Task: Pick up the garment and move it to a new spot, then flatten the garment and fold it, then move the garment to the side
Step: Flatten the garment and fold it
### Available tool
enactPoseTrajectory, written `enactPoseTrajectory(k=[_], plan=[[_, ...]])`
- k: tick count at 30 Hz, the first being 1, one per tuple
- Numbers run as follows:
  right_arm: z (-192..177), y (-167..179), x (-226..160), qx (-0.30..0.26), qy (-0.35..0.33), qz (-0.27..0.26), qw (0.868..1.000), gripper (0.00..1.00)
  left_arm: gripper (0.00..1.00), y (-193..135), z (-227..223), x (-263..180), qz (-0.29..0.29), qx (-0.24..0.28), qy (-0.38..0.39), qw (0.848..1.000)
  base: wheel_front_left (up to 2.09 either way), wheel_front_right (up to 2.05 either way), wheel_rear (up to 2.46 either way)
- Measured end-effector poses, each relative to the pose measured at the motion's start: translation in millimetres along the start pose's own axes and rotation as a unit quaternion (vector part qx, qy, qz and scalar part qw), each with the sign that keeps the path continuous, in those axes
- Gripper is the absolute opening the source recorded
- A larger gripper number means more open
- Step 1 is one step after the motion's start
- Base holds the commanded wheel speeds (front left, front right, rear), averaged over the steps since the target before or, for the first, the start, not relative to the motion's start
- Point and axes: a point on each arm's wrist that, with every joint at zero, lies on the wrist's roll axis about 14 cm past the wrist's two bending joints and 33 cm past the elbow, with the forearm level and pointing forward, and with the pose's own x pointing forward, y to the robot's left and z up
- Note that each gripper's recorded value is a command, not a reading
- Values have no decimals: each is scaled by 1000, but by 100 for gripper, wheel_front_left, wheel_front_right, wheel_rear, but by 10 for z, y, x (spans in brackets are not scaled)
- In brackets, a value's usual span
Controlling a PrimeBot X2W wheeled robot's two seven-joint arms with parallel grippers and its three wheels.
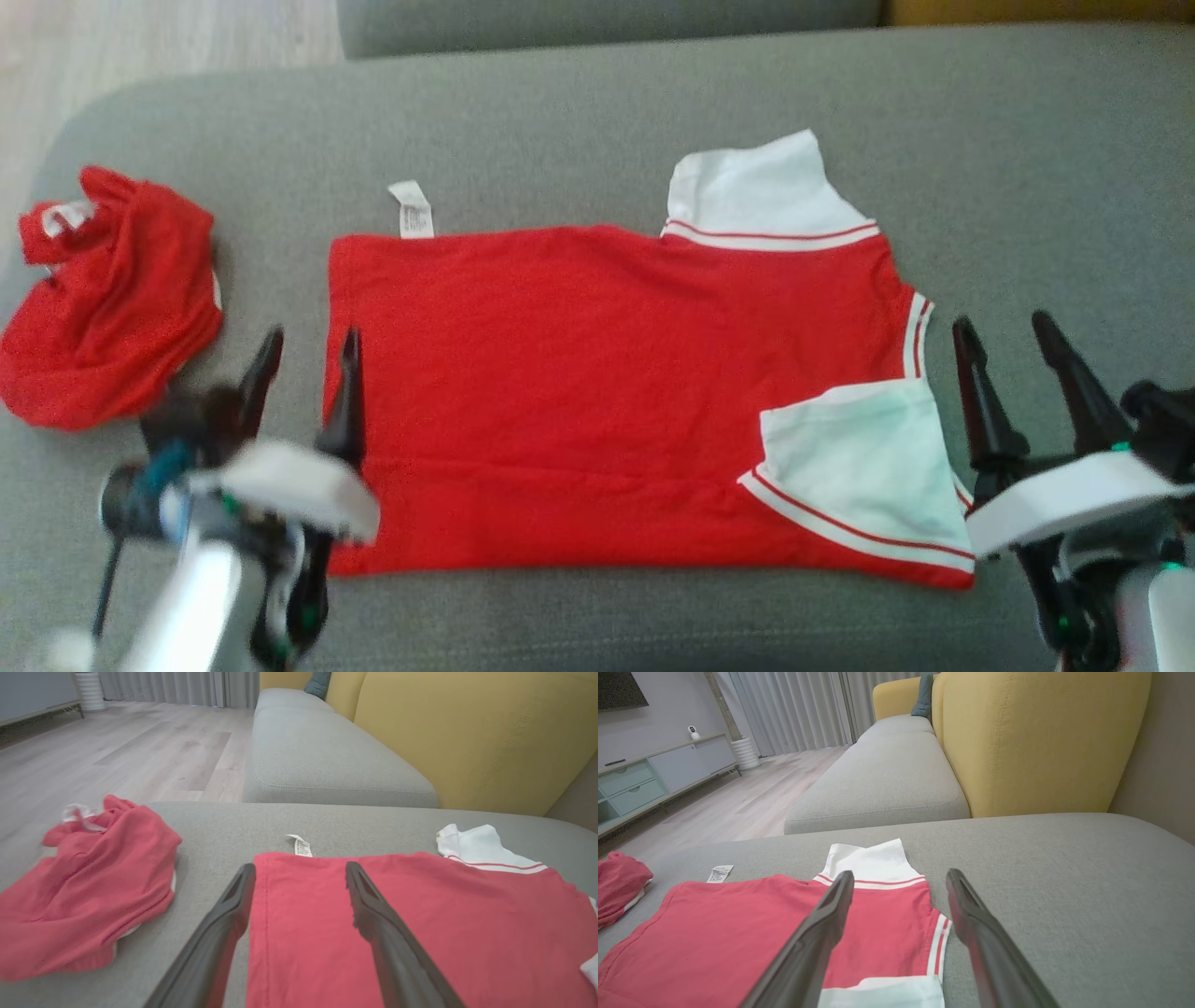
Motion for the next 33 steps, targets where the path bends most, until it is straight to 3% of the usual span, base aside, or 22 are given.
enactPoseTrajectory(k=[9,16,21,22,23,25,33], plan=[[-181,14,360,4,24,8,1000,100,100,100,-384,956,-8,-14,88,996,0,0,0],[-374,-89,470,11,44,-4,999,100,100,301,-1050,1217,12,-18,208,978,0,0,0],[-481,-143,467,16,58,-12,998,100,100,324,-1133,1369,10,-19,233,972,0,0,0],[-490,-145,468,17,58,-13,998,100,91,322,-1138,1386,8,-21,239,971,0,0,0],[-501,-147,467,17,60,-13,998,100,55,318,-1144,1395,5,-20,243,970,0,0,0],[-514,-159,465,18,62,-15,998,100,0,312,-1180,1386,-1,-19,257,966,0,0,0],[-546,-290,662,9,71,-16,997,100,0,288,-1185,1402,-5,-8,244,970,0,0,0]])
